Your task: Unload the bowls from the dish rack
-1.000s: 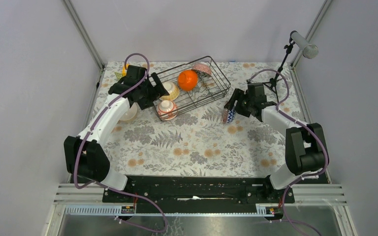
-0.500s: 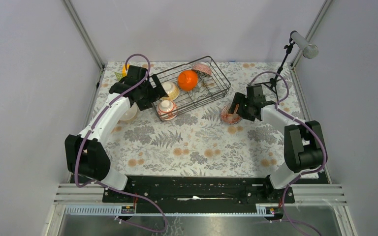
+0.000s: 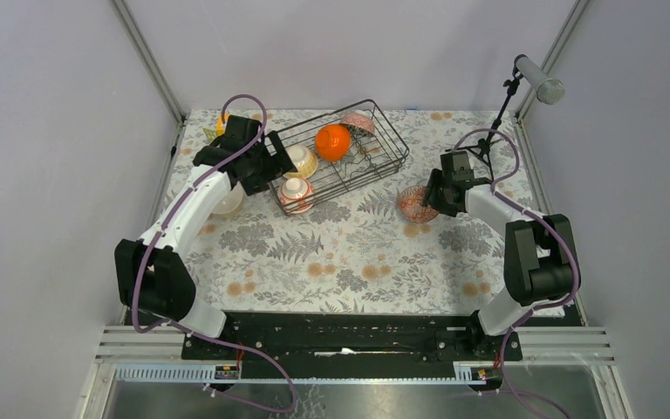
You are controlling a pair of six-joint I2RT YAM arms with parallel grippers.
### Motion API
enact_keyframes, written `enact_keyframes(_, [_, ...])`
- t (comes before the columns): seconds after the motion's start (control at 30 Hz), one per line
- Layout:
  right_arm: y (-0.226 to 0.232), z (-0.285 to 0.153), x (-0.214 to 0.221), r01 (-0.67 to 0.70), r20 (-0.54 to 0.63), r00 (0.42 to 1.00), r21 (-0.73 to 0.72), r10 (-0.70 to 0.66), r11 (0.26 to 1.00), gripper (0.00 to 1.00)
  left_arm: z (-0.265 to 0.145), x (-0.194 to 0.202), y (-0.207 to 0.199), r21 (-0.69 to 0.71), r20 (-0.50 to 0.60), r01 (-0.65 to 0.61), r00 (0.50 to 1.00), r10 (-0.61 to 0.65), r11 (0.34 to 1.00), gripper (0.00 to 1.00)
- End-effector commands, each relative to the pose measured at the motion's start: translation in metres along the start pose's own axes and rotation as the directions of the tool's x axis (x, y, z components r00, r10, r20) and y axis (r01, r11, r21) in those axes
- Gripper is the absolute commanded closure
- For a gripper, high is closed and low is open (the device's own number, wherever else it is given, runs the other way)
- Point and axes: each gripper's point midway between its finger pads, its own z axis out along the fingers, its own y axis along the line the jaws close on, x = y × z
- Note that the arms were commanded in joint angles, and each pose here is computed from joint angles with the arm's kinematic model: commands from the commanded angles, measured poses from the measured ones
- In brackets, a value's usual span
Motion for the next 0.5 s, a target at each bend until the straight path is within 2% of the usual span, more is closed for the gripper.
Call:
enact_keyframes(0.0, [-0.011, -0.002, -0.022, -0.018, 0.046, 0.999, 0.062, 0.015, 0.998, 0.43, -0.01, -0.019, -0.012, 0.026, 0.063, -0.021, 0.998, 0.02, 0.999, 0.05])
enact_keyframes(0.1, [-0.02, -0.001, -0.024, -0.031, 0.047, 0.999, 0.077, 0.027, 0.997, 0.45, -0.009, -0.018, -0.012, 0.025, 0.062, -0.02, 0.998, 0.019, 0.999, 0.05])
enact_keyframes(0.27, [-0.033, 0.002, -0.028, -0.063, 0.045, 0.997, 0.097, 0.059, 0.993, 0.61, -0.008, -0.018, -0.012, 0.022, 0.062, -0.017, 0.998, 0.015, 1.0, 0.05])
enact_keyframes(0.47, [-0.042, 0.006, -0.043, -0.095, 0.05, 0.995, 0.109, 0.09, 0.99, 0.9, -0.008, -0.02, -0.01, 0.013, 0.067, -0.013, 0.998, 0.012, 1.0, 0.05])
